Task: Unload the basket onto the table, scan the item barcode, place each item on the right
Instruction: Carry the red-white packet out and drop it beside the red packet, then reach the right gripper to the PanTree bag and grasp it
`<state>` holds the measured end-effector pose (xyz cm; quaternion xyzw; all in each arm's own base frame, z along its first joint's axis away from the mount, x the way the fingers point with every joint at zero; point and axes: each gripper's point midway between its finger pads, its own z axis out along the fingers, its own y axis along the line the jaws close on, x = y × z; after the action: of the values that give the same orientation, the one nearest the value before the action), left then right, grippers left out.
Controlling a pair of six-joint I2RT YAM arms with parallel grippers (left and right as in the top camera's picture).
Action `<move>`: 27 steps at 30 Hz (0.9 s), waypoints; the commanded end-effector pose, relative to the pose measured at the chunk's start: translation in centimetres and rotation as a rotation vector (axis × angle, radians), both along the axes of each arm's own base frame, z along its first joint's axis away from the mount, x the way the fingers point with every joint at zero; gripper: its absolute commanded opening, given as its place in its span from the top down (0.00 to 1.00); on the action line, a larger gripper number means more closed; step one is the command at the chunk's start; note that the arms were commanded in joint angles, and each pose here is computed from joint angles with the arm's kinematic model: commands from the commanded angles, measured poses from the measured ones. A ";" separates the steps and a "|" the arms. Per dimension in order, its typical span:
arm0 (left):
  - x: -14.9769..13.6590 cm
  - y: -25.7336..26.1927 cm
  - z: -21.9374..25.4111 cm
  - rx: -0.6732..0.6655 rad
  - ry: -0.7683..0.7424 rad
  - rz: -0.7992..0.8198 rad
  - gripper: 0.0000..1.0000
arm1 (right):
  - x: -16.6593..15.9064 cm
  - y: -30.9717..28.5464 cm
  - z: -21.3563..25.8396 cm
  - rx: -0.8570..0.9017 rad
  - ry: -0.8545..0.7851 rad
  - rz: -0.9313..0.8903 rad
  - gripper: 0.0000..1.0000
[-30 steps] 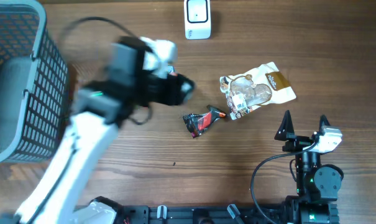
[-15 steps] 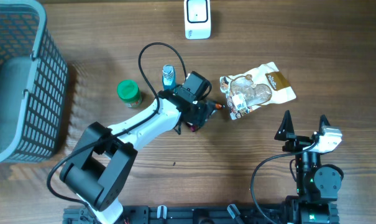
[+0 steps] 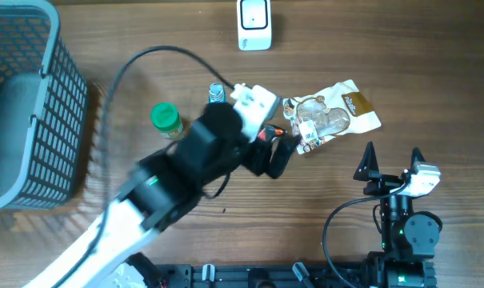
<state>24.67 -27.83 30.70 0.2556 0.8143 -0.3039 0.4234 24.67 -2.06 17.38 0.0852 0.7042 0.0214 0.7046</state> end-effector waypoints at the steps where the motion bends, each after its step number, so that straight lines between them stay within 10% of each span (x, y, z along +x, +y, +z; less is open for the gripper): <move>1: -3.3 1.6 8.9 -0.216 -0.183 -0.111 0.00 | 0.0 0.3 0.1 -0.020 -0.003 0.017 0.00; 7: -0.8 20.2 24.3 -0.312 -0.642 0.622 0.00 | 0.0 0.3 0.0 -0.019 0.000 0.017 0.00; 13: -1.7 32.3 26.5 -0.127 -0.792 1.158 0.00 | 0.0 0.3 0.0 -0.019 0.000 0.017 0.00; 27: 1.0 38.3 23.0 0.048 -0.682 1.378 0.00 | -0.1 -1.2 0.3 -0.091 0.000 -0.071 0.00</move>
<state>26.05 10.15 53.61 -0.2187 0.6231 0.1296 0.7397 24.58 -2.80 17.48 0.0790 0.7034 -0.0153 0.7062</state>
